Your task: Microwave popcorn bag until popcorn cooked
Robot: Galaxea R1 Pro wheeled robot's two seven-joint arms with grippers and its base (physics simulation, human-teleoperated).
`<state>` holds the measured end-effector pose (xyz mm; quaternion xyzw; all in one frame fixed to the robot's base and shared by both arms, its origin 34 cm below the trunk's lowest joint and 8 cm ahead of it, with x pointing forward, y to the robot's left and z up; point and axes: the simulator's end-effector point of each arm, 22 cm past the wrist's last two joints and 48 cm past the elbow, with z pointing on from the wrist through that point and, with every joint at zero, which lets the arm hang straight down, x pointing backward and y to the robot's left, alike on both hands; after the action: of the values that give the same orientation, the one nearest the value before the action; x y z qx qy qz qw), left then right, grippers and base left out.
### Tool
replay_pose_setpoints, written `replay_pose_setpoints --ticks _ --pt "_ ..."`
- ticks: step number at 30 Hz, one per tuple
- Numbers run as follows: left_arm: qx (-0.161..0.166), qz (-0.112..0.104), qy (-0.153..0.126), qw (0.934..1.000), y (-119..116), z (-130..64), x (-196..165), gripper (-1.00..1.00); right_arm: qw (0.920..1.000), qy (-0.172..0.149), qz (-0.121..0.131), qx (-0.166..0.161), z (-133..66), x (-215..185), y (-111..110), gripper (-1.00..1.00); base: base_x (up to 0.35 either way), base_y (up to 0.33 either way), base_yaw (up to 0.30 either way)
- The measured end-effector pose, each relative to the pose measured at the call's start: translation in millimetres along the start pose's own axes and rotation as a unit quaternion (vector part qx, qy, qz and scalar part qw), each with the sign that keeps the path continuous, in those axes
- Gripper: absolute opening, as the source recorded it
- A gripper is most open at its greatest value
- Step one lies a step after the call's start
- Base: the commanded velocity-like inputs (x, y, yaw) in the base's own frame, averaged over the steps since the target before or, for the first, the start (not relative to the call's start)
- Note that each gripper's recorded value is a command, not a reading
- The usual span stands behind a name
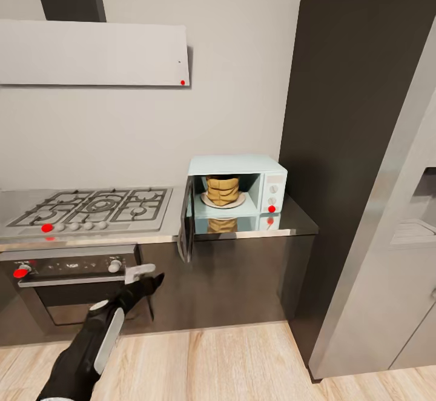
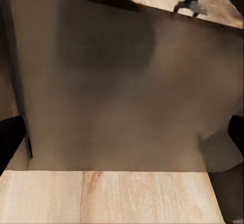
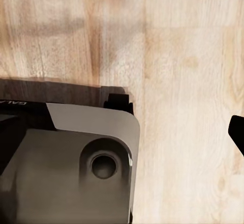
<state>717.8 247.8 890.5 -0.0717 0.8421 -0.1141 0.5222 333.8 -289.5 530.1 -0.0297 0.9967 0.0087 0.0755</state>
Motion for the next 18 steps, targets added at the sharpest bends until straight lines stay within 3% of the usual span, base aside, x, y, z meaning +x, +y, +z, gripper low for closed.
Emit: replay_pose_setpoints --ticks 5,6,11,18 --pt "0.023 0.021 -0.003 0.9995 -26.9 -9.7 -24.1 1.0 1.0 0.0 0.001 -0.001 0.1 -0.3 0.8 1.0 0.0 0.0 0.0" --pt "0.03 0.037 -0.004 0.9989 -36.0 -11.4 -27.4 1.0 1.0 -0.003 0.001 0.0 0.0 -1.8 0.3 1.0 0.0 0.0 0.0" --pt "0.02 0.055 -0.016 0.9981 -21.9 -16.1 -41.5 1.0 1.0 -0.005 0.002 -0.001 0.1 -2.4 1.4 1.0 0.0 0.0 0.0" --pt "0.016 0.06 -0.02 0.9979 -15.3 -17.8 -46.3 1.0 0.9999 0.001 0.009 -0.004 0.5 0.9 5.7 1.0 0.006 0.0 0.0"
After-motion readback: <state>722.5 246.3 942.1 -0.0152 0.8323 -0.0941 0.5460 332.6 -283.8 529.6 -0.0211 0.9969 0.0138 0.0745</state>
